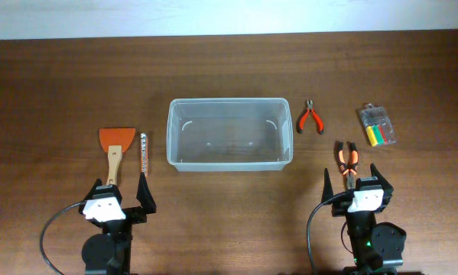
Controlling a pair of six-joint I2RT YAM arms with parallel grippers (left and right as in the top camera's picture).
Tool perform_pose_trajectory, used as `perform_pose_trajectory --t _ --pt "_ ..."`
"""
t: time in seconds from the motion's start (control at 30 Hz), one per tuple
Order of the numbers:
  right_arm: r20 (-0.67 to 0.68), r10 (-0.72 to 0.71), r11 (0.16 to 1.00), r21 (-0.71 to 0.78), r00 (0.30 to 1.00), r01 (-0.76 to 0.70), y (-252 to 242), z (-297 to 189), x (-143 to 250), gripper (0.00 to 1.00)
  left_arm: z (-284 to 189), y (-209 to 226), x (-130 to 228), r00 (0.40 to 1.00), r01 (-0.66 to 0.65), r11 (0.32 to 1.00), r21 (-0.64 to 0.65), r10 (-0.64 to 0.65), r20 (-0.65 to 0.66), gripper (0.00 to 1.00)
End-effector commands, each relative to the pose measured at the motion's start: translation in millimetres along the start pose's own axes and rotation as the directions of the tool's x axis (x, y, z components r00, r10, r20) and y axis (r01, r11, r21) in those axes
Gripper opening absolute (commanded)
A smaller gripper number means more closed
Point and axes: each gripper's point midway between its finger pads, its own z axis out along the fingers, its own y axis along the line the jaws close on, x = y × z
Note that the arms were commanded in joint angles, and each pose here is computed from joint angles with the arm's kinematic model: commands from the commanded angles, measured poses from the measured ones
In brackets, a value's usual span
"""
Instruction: Pack container
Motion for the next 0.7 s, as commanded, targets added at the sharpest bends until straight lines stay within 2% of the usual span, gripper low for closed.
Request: perform_pose_trajectory --t 0.0,0.1,0.2,0.37,0.5,0.67 --pt "0.002 0.083 0.997 -0.001 0.997 -0.083 1 -1 -1 0.99 1 0 4 1.0 -0.016 1.0 0.006 0.016 -0.003 0.99" --pt "0.02 0.156 0.986 0.046 0.987 -0.157 -9 -2 -11 0.99 1 0 4 1.0 -0.016 1.0 0.006 0.016 -0.003 0.99" --pt "0.032 0.161 0.982 0.096 0.986 -0.164 -20 -4 -30 0.99 1 0 4 1.0 -0.015 1.0 0.006 0.015 -0.003 0.99" --pt "-0.047 0.16 0.979 0.133 0.986 -0.152 -30 9 -57 0.99 1 0 4 1.0 -0.016 1.0 0.006 0.016 -0.003 0.99" --pt "-0.239 0.152 0.984 0.132 0.959 -0.124 -32 38 -74 0.99 1 0 4 1.0 -0.016 1.0 0.006 0.016 -0.003 0.99" --pt "-0.559 0.115 0.992 0.111 0.821 -0.063 -34 82 -87 0.99 1 0 4 1.0 -0.015 1.0 0.005 0.015 -0.003 0.99"
